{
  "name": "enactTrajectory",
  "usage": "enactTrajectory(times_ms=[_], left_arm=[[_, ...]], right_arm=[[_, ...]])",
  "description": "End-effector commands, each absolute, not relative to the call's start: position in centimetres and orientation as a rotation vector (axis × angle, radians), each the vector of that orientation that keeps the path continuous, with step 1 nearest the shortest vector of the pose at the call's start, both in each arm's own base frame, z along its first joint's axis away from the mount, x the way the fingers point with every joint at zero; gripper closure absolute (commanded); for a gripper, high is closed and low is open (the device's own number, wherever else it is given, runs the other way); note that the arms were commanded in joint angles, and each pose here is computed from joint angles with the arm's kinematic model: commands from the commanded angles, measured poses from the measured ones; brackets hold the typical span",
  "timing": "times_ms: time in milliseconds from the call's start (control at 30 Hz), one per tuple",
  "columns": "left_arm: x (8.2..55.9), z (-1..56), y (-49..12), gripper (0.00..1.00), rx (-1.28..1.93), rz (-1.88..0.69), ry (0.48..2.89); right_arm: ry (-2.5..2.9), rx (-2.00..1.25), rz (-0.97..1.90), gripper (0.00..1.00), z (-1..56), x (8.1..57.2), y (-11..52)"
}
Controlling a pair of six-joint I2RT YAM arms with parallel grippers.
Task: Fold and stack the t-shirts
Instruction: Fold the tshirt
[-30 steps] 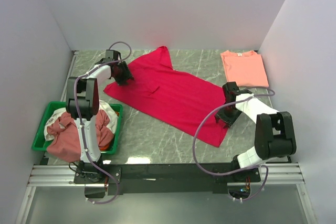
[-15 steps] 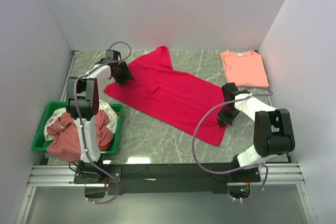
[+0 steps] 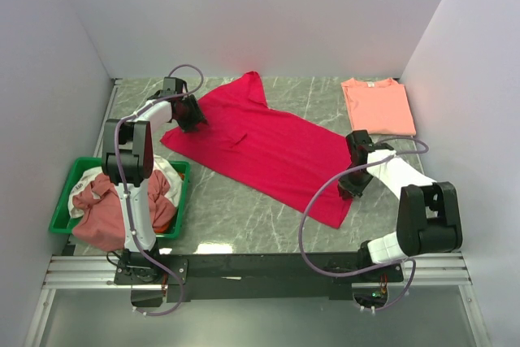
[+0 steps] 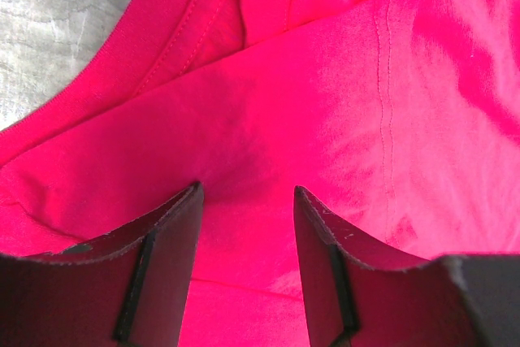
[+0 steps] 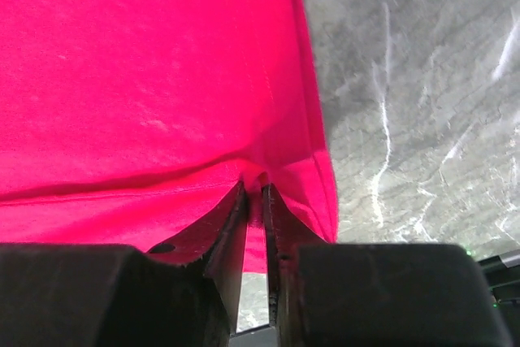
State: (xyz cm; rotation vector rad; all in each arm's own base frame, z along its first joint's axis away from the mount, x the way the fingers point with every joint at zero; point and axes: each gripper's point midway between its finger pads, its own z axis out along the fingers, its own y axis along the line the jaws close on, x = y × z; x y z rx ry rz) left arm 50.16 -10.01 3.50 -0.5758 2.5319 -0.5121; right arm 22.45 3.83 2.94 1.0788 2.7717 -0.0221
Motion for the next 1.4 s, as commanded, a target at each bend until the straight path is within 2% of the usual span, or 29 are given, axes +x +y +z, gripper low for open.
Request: enactTrajectory(times_ms=[0, 33, 133, 700, 833, 1000, 1100, 1367], left_arm=[[48.6, 1.8, -9.1, 0.45, -0.588, -0.444, 2.594], [48.6, 1.8, -9.2, 0.45, -0.587, -0.446, 2.594], [48.5, 1.7, -9.1, 0.45, -0.587, -0.443, 2.597], [48.4, 2.6, -9.3, 0.44, -0.57, -0.459, 2.579], [48.4, 3.1, -9.5, 0.44, -0.572, -0.477, 2.573], [48.9, 4.3, -9.8, 0.42, -0.556, -0.499, 2.556], [49.2, 5.3, -9.9, 0.36, -0.544, -0.514, 2.539], [49.6, 7.4, -10.3, 0.28, -0.518, -0.549, 2.492]], right_arm=[[2.788, 1.08, -0.082, 0.78, 2.9, 21.0, 3.1], [2.791, 1.078, -0.094, 0.74, 2.9, 20.8, 3.0], [2.798, 1.082, -0.116, 0.7, 2.7, 20.1, 2.8], [2.763, 1.061, -0.148, 0.75, 3.8, 21.5, 2.2], [2.722, 1.063, -0.07, 0.72, 5.6, 21.6, 2.7], [2.704, 1.04, 0.09, 0.62, 6.1, 21.8, 4.3], [2.695, 0.993, 0.214, 0.59, 6.4, 22.3, 5.8], [2.729, 0.902, 0.346, 0.57, 5.4, 23.2, 8.5]])
